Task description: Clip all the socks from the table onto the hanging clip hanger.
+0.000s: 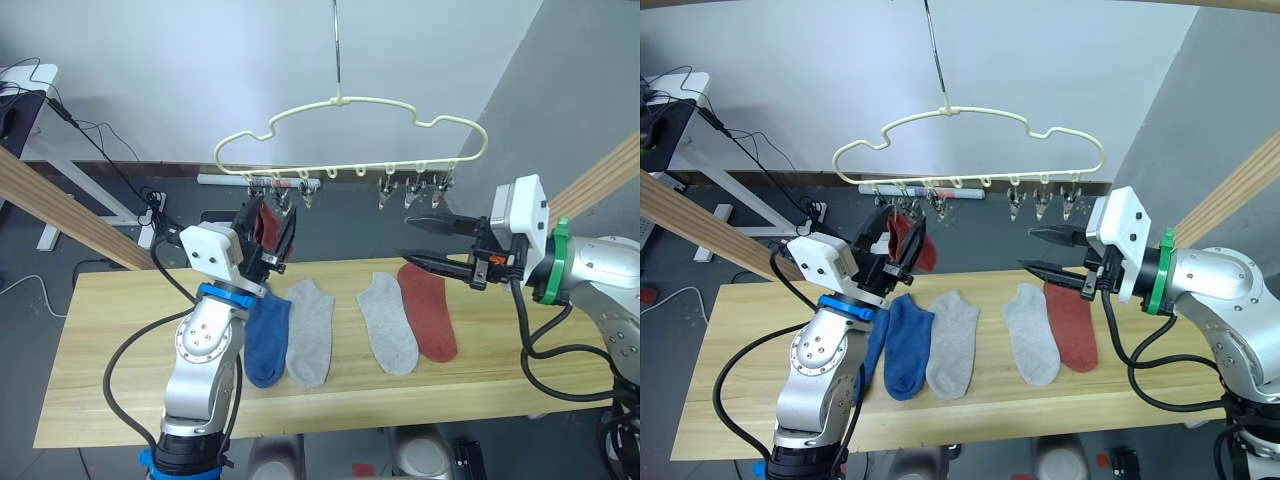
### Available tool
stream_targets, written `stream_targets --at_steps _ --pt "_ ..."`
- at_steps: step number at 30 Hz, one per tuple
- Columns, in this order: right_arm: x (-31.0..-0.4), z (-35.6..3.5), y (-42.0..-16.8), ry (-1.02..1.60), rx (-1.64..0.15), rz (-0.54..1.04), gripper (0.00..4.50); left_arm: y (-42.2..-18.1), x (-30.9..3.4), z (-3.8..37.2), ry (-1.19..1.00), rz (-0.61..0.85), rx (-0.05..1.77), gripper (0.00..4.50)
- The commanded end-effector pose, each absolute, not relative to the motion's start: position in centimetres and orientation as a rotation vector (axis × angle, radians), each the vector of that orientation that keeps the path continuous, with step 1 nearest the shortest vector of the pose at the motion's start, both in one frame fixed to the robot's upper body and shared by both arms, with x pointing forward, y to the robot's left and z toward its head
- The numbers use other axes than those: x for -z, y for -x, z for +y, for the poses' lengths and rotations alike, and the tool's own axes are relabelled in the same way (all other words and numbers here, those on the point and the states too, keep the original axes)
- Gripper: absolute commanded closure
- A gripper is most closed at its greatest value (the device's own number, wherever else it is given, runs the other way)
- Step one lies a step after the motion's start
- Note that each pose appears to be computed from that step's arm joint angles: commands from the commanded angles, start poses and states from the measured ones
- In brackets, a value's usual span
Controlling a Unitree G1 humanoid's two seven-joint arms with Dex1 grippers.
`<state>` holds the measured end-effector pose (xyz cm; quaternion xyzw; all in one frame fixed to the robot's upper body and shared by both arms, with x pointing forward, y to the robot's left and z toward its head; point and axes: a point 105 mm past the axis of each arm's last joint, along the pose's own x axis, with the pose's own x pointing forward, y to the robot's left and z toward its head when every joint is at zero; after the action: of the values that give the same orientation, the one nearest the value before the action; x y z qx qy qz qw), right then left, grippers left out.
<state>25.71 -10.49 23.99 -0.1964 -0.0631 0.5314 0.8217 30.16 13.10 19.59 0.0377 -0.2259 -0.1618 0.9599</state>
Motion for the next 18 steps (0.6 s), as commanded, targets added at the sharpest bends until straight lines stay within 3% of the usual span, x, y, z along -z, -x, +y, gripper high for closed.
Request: stream_targets --at_steps 1,10,13,18 --pt "-24.8 -10.7 -25.2 0.443 -1.118 -0.173 2.38 -29.2 -20.0 12.7 -0.090 -0.496 0.340 1.76" --pt "-24.7 -10.7 -25.2 0.439 -1.113 -0.171 2.38 -28.4 -19.1 13.2 -0.075 -0.471 0.308 1.76" --pt "-24.7 -10.7 -25.3 0.442 -1.111 -0.173 2.33 -28.9 -18.9 13.1 -0.079 -0.459 0.311 1.07" --pt "-24.7 -10.7 -25.3 0.443 -1.110 -0.172 2.33 -29.2 -18.7 13.1 -0.070 -0.450 0.302 1.07"
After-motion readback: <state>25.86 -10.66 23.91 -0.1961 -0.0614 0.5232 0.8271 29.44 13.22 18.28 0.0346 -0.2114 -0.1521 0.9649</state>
